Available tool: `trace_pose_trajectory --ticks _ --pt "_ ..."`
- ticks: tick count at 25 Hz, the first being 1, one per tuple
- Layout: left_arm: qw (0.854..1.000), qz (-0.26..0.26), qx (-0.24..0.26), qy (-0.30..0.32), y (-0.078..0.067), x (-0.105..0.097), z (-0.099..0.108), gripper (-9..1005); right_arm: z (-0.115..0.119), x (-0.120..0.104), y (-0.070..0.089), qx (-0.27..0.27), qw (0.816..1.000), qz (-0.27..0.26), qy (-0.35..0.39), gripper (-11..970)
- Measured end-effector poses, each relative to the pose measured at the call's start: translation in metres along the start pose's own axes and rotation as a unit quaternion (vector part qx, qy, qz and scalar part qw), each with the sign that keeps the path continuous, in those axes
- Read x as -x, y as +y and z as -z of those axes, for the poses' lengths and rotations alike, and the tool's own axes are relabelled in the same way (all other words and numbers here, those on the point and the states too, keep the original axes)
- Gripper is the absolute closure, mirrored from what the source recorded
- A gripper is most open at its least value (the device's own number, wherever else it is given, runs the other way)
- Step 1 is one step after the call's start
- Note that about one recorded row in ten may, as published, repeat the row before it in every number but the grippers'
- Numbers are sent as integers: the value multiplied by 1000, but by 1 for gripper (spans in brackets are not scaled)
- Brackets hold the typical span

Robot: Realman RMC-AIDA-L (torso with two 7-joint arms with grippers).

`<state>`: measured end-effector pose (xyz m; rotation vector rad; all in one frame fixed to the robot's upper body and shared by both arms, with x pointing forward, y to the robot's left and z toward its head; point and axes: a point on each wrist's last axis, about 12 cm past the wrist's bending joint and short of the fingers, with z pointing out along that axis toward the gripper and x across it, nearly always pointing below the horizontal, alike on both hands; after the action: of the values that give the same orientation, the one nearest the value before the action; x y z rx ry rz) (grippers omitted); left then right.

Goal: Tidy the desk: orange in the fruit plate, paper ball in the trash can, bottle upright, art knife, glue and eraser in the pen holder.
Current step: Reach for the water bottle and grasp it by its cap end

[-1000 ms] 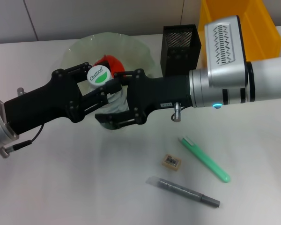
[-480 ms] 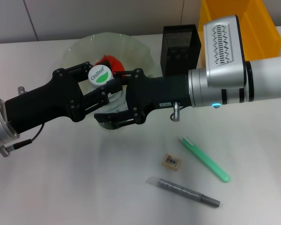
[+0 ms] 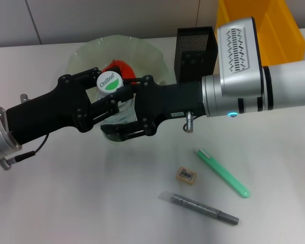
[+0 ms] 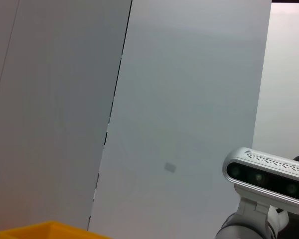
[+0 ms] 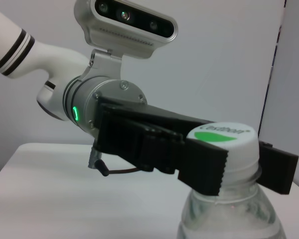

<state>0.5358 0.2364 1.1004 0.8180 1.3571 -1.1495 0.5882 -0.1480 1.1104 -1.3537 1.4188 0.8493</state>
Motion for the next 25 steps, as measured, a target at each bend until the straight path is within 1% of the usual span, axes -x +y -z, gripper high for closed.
trace_pose_trajectory --ticks 25 --pt "1000 1 3 0 2 2 -2 514 -3 6 -4 -4 1000 4 -6 177"
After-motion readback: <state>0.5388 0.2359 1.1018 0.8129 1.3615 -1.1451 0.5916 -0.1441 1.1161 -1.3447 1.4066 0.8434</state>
